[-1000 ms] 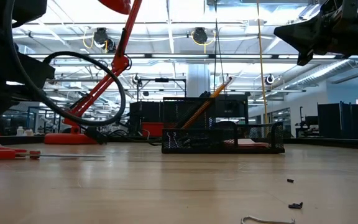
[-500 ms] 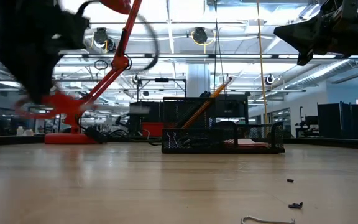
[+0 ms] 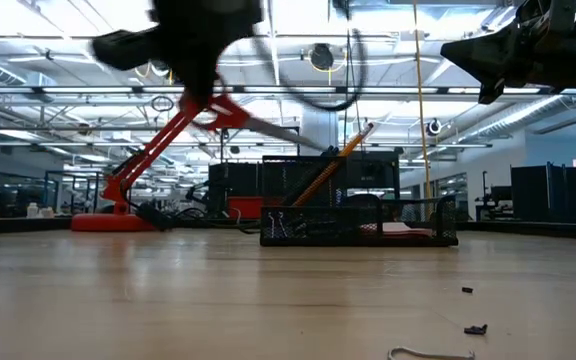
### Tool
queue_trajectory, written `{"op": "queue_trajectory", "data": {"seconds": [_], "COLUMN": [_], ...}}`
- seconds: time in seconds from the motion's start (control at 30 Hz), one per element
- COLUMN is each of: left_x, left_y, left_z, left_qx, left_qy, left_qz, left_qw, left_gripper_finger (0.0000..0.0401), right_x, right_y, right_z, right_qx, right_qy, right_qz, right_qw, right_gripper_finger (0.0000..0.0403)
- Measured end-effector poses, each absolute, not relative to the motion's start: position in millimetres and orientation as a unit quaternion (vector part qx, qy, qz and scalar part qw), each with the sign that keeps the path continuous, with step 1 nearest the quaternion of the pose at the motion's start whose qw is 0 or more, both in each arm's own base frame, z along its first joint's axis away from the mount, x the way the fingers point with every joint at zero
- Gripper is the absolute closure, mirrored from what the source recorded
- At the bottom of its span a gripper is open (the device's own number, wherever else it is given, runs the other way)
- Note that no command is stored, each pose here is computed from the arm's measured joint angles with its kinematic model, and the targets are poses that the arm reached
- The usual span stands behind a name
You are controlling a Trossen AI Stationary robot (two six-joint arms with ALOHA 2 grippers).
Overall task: Pick and place office supplies into organizer
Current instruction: Put the orange scissor into the black desk organizer
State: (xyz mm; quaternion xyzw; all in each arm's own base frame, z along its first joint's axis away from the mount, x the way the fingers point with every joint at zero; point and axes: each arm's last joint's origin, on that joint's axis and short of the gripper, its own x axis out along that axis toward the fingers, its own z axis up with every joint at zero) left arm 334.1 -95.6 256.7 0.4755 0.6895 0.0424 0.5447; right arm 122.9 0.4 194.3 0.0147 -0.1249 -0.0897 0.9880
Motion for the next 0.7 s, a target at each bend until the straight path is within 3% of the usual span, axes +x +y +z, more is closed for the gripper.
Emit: {"op": "queue_trajectory", "data": {"seconds": [0.17,0.43,0.7], "left_x": [358.7,368.4,375.0], "left_y": [-95.9,-84.7,-49.4], "left_z": [271.8,311.4,312.8], "left_qx": [0.552,0.636,0.630], "left_qy": [0.656,0.617,0.648], "left_qz": [0.040,0.054,0.043], "left_qw": [0.513,0.460,0.425], "left_gripper_finger": [0.0390,0.0371,0.0388], "right_x": [123.2,123.6,124.1], "right_y": [0.4,0.4,0.5], "right_z": [193.3,192.3,189.9], "right_qx": [0.014,0.012,0.022], "right_qy": [-0.120,-0.114,-0.103], "right_qz": [-0.089,-0.090,-0.088], "right_qw": [0.989,0.989,0.991], "right_gripper_finger": [0.0399,0.0399,0.0399]}}
